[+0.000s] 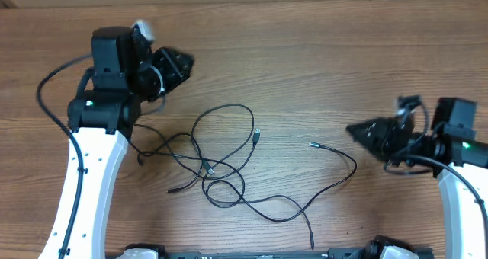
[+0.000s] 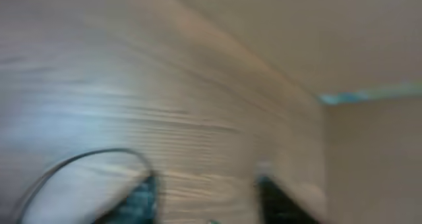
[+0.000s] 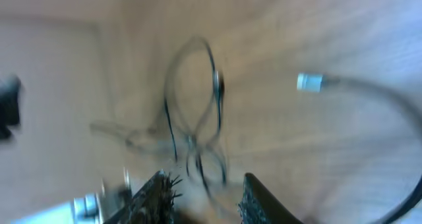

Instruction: Untangle cables

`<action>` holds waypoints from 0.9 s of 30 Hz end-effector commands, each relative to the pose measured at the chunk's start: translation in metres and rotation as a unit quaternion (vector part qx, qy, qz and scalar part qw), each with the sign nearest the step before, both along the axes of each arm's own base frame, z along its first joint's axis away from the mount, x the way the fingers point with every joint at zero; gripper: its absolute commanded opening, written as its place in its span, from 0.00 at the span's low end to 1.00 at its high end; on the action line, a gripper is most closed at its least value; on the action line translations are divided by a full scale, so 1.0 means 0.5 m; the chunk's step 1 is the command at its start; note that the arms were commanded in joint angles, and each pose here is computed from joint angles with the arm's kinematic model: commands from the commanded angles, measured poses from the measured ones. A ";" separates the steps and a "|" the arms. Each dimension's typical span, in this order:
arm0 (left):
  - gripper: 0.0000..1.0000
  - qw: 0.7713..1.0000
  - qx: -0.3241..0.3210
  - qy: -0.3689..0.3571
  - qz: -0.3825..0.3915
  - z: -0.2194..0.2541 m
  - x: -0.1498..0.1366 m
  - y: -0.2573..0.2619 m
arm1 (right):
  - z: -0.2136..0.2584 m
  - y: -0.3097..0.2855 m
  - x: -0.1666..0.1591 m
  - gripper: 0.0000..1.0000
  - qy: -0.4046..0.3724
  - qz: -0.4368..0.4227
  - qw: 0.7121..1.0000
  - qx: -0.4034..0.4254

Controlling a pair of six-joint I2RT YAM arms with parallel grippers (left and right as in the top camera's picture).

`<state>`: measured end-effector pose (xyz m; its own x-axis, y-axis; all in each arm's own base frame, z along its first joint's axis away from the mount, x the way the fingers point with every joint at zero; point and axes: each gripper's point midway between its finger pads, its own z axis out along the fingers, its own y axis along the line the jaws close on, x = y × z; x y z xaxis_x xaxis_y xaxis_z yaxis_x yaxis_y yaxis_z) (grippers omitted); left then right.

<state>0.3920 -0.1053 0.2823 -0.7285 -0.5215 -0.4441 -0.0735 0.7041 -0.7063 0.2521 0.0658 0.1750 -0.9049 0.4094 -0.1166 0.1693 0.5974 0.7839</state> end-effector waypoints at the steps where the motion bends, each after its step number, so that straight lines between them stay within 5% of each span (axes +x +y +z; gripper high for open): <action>1: 0.91 0.997 0.009 0.006 -0.079 -0.008 -0.040 -0.059 | 0.010 0.033 -0.028 0.35 -0.040 0.081 0.996 -0.023; 2: 1.00 0.996 0.025 0.038 -0.071 -0.035 -0.058 -0.056 | 0.009 0.040 -0.037 0.36 -0.033 0.088 0.995 -0.021; 5: 1.00 0.983 0.061 0.169 -0.040 -0.116 -0.142 -0.046 | 0.010 0.049 -0.043 0.37 -0.032 0.096 0.995 -0.020; 10: 1.00 0.927 0.114 0.355 0.051 -0.199 -0.294 -0.040 | 0.015 0.046 -0.027 0.38 -0.046 0.089 0.995 -0.022; 19: 1.00 0.878 0.165 0.425 0.144 -0.342 -0.402 -0.074 | 0.009 0.050 -0.047 0.37 -0.021 0.092 0.995 -0.016; 27: 1.00 0.898 0.123 0.404 0.126 -0.498 -0.404 -0.096 | 0.009 0.050 -0.050 0.41 -0.017 0.092 0.996 -0.015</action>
